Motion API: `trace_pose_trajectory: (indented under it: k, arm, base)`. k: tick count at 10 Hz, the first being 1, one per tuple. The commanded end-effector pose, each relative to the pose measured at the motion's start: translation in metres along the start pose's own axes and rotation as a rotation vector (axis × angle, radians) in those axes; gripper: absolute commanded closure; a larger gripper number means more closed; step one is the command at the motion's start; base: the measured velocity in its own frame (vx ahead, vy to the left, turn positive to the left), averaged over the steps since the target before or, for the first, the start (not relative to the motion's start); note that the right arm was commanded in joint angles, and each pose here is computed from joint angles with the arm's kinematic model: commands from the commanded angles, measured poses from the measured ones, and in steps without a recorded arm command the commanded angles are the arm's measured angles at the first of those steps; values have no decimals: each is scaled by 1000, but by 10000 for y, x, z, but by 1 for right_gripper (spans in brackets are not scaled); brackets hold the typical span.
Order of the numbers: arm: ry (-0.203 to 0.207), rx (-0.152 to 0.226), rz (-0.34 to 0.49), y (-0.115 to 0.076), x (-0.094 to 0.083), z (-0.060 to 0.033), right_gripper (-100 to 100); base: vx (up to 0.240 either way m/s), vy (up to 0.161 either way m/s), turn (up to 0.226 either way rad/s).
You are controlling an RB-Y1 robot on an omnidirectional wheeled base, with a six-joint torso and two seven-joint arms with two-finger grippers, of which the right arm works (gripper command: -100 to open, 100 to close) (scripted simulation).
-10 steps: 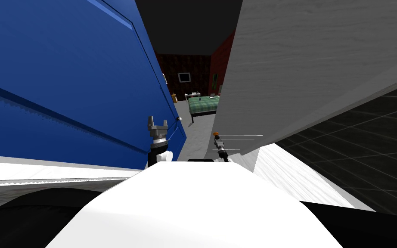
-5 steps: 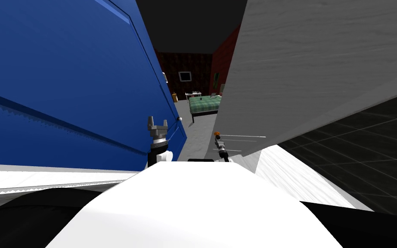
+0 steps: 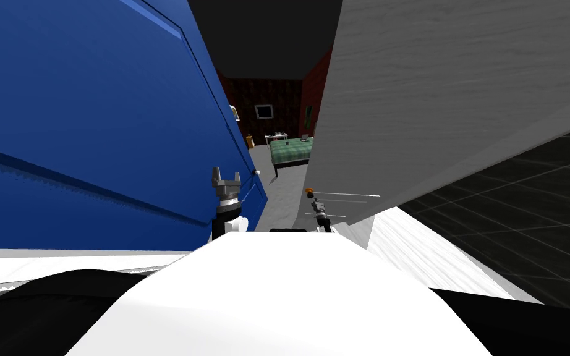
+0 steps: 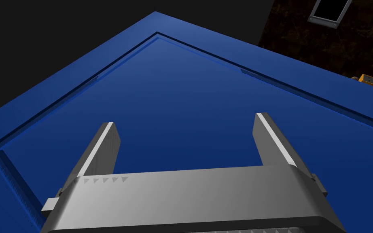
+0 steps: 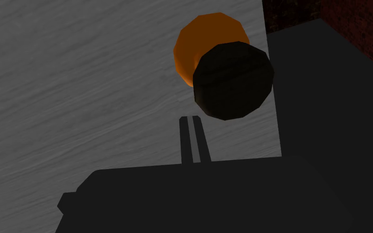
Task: Push the door open
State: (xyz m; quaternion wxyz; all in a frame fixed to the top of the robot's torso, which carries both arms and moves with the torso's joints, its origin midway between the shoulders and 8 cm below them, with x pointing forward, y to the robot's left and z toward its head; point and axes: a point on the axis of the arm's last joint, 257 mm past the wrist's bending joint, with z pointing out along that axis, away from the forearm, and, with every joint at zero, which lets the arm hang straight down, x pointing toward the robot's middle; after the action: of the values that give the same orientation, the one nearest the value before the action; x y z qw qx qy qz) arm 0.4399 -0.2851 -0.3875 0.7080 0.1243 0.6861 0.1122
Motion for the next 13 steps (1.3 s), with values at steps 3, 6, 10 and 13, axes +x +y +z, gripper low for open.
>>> trace_pose_trajectory:
  k: [3,6,10,13]
  arm:
    - [9,7,-140,-200,-55,-101,-100]
    - [15,12,-225,-315,-87,-171,-100]
    - [25,19,-336,-447,-119,-271,-100]
    - [22,22,-326,-447,-123,-259,-100]
  base:
    - [-84,110,-43]
    - [-79,126,-41]
    - [-73,94,-37]
    - [86,9,10]
